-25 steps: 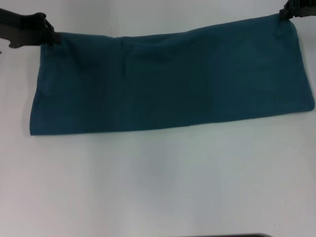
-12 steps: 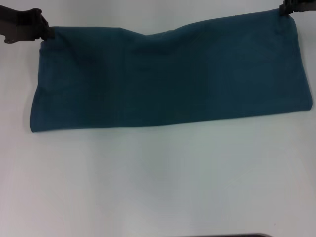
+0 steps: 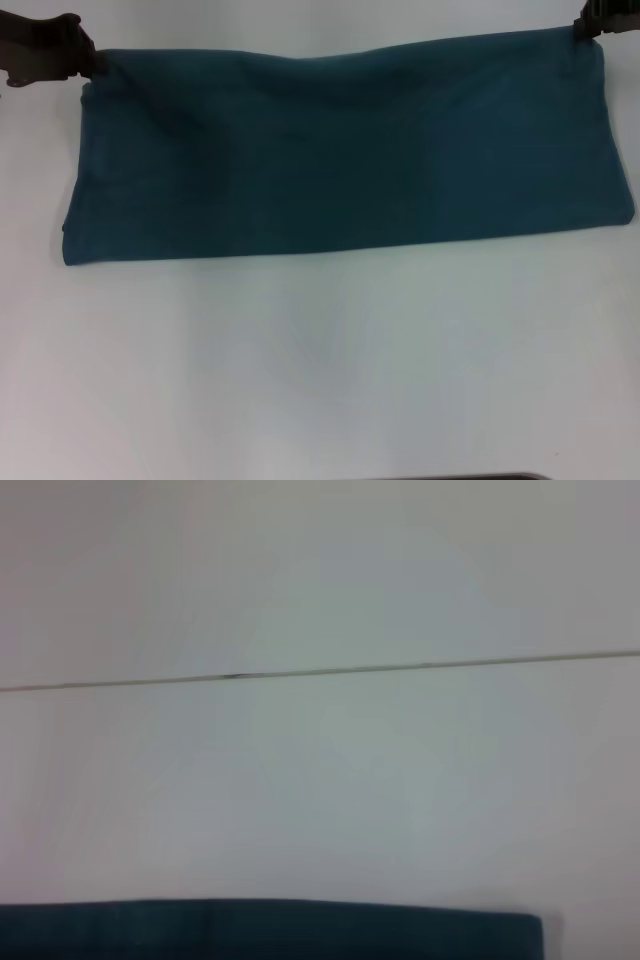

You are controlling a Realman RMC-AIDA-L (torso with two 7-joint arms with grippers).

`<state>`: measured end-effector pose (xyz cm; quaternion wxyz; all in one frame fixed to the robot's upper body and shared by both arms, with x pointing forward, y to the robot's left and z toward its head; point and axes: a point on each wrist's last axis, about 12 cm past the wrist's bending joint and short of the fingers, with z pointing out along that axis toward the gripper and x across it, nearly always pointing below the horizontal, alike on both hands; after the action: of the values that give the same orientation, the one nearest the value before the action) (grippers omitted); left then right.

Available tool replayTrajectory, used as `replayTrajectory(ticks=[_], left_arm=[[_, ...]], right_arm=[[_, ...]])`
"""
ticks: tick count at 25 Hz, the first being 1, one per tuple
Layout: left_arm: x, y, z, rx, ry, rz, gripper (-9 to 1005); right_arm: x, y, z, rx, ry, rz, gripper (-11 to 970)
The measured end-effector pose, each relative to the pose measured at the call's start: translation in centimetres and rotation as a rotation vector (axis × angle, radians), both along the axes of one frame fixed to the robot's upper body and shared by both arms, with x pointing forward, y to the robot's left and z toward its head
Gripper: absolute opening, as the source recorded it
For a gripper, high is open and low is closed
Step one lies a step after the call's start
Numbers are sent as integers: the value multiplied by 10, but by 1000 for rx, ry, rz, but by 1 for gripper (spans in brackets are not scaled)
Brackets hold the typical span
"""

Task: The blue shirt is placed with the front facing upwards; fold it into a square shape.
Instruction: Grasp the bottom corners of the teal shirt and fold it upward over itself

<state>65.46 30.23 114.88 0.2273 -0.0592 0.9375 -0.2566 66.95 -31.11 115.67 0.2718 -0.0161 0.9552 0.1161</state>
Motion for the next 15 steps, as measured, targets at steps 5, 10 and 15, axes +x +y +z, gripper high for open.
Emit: replayTrajectory(ticks=[5,10,15], left_arm=[[-2,-1,-2,3,4,-6,47],[-3,3,-5,9,-1,7,51],[-4,7,-6,11,-3,21,56]], right_arm=[[0,1,0,2,1,1,119],[0,2,-1,3,5,0,124],[2,3,1,3,1,2,128]])
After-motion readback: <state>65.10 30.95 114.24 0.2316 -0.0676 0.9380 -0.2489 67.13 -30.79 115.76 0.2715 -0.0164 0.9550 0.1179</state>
